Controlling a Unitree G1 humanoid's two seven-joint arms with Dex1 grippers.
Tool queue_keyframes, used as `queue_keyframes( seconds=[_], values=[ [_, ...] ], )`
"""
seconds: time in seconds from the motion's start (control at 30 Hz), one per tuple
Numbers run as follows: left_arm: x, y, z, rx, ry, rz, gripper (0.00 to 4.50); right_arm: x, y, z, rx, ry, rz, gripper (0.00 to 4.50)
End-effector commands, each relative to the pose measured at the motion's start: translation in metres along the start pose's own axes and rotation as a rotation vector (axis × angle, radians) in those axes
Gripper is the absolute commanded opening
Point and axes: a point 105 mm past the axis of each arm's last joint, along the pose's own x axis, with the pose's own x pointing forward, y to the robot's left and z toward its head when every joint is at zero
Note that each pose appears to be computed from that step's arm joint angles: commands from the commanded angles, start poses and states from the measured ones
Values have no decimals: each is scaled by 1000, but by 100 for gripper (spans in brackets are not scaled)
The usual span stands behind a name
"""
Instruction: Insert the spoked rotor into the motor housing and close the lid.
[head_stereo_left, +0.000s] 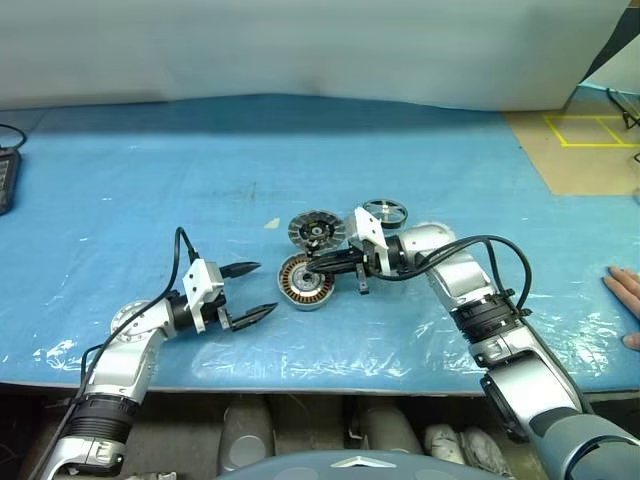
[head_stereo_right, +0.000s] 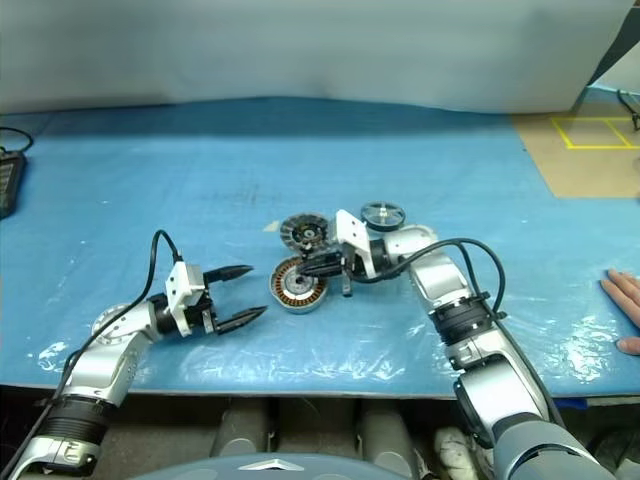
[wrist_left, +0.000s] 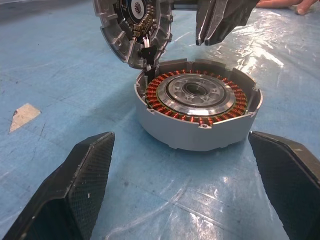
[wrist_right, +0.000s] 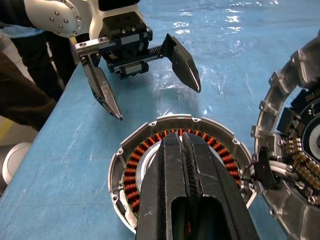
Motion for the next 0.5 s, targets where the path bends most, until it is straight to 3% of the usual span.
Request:
queue_keyframes(
  seconds=[0.03, 0.5],
  values=[
    [2, 1, 5, 22, -19, -6, 450, 5, -3, -3, -12, -4, -23, 3],
    [-1, 0, 5, 23, -14, 4, 450, 18, -10, -11, -29, 15, -28, 3]
  ],
)
